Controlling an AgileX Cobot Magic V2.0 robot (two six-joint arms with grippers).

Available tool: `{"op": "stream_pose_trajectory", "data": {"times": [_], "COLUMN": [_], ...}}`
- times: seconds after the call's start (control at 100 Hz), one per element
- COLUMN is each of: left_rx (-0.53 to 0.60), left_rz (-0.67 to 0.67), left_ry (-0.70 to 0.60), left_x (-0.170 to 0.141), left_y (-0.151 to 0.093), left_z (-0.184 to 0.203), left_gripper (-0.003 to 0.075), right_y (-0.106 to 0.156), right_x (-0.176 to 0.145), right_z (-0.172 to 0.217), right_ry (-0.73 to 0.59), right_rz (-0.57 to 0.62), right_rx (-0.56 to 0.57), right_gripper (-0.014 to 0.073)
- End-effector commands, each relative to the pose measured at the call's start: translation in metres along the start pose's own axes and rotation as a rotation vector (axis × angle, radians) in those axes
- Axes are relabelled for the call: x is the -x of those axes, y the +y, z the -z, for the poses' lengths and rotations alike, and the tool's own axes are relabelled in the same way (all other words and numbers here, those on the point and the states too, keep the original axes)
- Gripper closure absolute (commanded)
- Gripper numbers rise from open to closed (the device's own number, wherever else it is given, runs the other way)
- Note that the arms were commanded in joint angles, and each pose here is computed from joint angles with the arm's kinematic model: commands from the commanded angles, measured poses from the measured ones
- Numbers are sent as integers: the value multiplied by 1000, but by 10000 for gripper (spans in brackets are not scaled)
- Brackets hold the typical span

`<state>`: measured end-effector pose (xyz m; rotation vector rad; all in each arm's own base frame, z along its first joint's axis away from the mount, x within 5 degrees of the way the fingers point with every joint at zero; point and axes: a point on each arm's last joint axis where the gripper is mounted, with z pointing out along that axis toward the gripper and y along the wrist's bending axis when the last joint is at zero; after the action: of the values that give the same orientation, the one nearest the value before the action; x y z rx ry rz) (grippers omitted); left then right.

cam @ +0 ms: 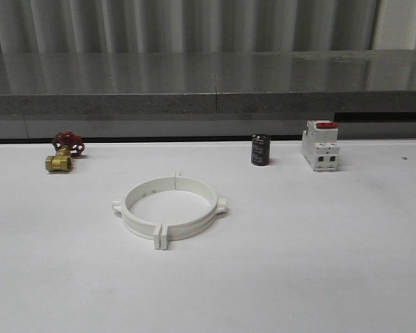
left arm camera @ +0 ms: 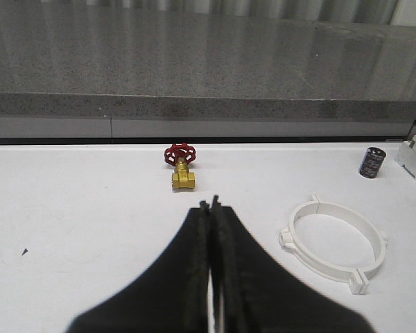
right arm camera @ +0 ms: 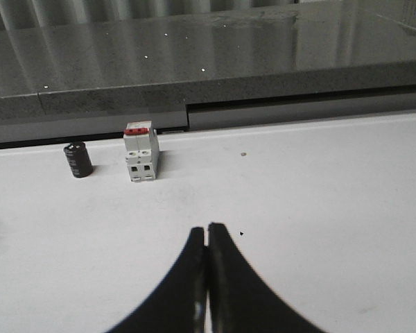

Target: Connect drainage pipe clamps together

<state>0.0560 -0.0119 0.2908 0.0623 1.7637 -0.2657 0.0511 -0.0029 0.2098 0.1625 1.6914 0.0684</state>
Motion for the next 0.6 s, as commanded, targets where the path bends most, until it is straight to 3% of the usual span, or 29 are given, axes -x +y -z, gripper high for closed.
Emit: {"op": "stream_pose_trajectory", "data": {"times": [0.0,0.14,0.59], "left_rx": [-11,-11,-11], "left_rz": [2,2,2], "left_ry": [-92,-92,-92], "left_x": [15,15,15], "left_y": [-2,-2,-2], "left_z": [3,3,3], "left_gripper": [740,740,740], "right_y": [1,0,0], "right_x": [9,-1,-2], "right_z": [1,-4,-4], "right_ry": [-153,-203,-196], "right_rz": [4,-2,-3], "right_rx": [14,24,28], "right_gripper": [664,664,664]}}
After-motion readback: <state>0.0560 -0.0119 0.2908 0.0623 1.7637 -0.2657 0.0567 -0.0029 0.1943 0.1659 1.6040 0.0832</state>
